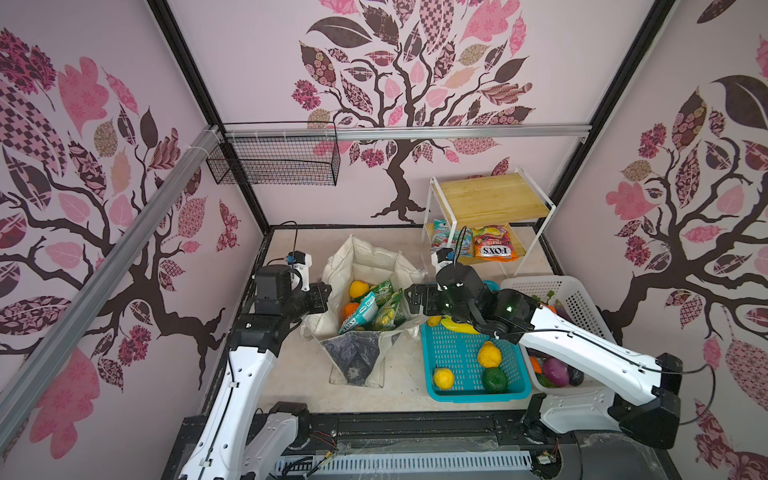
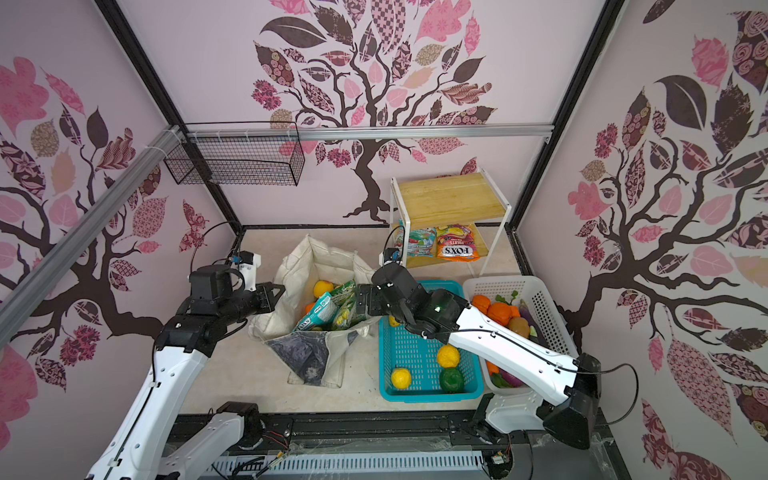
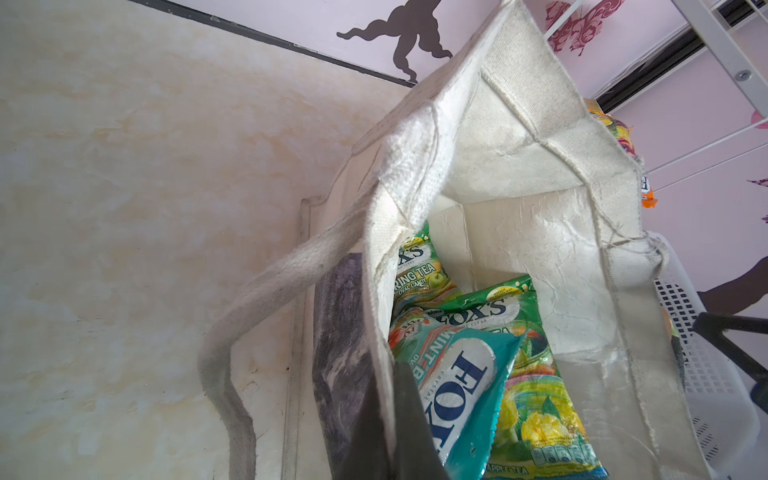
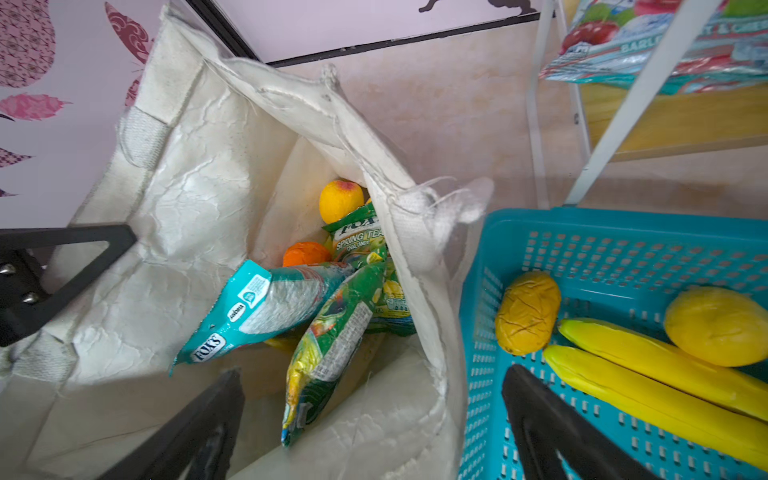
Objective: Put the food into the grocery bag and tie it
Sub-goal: 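Open the right gripper to drop the green candy bag into the tote, then move the right gripper out of the tote over the white vegetable basket, then lower the right gripper into the white basket and grasp the brown potato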
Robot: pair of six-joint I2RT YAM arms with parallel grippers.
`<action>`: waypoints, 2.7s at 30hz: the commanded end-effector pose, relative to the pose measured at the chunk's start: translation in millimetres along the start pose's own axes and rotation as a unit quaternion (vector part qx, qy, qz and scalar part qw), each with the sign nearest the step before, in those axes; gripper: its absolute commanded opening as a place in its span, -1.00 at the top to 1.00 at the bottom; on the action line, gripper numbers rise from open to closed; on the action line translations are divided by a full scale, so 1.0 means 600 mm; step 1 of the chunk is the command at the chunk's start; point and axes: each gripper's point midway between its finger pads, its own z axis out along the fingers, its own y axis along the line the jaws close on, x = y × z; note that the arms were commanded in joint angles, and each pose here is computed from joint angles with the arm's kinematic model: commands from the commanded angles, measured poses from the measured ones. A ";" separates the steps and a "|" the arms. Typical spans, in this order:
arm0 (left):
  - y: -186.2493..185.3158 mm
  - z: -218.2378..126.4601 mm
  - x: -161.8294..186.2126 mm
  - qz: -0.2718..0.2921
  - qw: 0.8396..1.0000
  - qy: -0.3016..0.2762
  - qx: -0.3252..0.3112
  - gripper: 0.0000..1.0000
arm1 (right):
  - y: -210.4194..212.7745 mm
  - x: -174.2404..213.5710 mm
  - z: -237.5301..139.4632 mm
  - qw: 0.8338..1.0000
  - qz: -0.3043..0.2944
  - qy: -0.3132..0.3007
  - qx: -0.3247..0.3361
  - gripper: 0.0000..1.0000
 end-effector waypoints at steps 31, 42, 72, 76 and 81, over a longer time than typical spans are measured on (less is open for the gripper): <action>0.012 0.017 0.024 0.001 1.000 0.026 -0.009 1.00 | -0.359 -0.012 -0.057 0.951 0.190 -0.079 0.232 -0.99; 0.012 0.013 0.021 0.003 1.000 0.020 -0.012 1.00 | -0.485 0.016 -0.123 0.878 0.378 -0.141 0.258 -1.00; 0.007 0.015 0.023 0.000 1.000 0.024 -0.003 1.00 | -0.653 0.107 -0.188 0.735 0.371 -0.176 0.540 -0.99; 0.009 0.018 0.024 0.000 1.000 0.027 -0.005 1.00 | -0.671 0.115 -0.202 0.711 0.349 -0.183 0.583 -0.99; 0.011 0.020 0.026 -0.001 1.000 0.030 -0.007 1.00 | -0.683 0.122 -0.184 0.704 0.353 -0.171 0.592 -0.99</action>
